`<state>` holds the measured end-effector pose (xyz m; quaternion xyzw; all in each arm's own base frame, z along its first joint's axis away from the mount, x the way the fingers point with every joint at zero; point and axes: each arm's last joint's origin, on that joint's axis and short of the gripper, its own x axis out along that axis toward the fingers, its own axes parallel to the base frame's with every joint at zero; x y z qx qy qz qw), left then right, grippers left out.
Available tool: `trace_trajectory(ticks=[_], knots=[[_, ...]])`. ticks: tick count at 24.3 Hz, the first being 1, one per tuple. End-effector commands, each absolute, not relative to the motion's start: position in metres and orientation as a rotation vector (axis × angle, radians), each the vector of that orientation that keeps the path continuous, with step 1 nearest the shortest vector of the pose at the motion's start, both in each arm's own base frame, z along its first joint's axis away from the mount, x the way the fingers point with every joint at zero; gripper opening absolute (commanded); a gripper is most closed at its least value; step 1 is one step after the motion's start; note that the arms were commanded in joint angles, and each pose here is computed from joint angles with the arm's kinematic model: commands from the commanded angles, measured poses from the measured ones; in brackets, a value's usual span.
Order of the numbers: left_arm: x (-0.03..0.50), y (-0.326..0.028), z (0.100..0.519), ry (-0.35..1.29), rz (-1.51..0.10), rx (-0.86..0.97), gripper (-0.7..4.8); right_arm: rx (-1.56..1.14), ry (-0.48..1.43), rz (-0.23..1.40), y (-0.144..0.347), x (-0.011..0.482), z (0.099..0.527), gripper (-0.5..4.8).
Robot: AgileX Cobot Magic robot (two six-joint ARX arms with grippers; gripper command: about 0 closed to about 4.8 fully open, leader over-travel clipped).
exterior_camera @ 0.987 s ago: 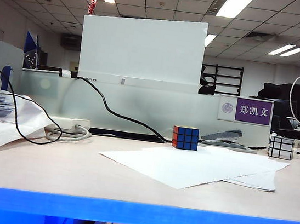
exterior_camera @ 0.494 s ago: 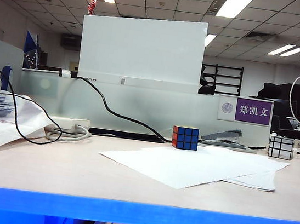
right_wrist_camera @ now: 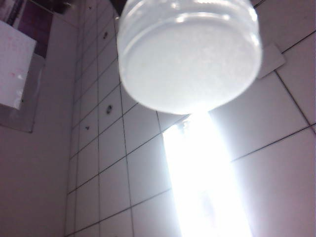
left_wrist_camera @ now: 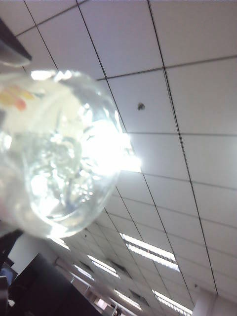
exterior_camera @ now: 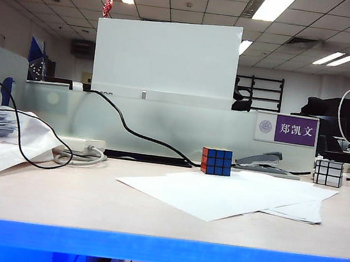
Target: Flip the plastic bottle upside down.
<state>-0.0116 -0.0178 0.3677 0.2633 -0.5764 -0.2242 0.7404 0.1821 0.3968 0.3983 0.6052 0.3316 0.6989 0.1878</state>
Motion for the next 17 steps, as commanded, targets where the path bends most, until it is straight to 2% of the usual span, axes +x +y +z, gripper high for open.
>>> trace_trajectory(ticks=[1,10,14,17], knots=[[-0.009,-0.018,0.37,-1.269,-0.49,0.583,4.08,1.685,0.943,1.997,0.399,0.172,0.402,-0.06],[-0.012,-0.018,0.381,-1.304,-0.506,0.607,4.03,1.685,0.962,2.004,0.401,0.168,0.402,-0.06],[-0.014,-0.019,0.387,-1.311,-0.523,0.623,3.64,1.686,0.971,2.004,0.401,0.168,0.402,-0.06],[-0.012,-0.019,0.389,-1.309,-0.524,0.623,3.55,1.687,0.974,2.001,0.401,0.168,0.401,-0.06]])
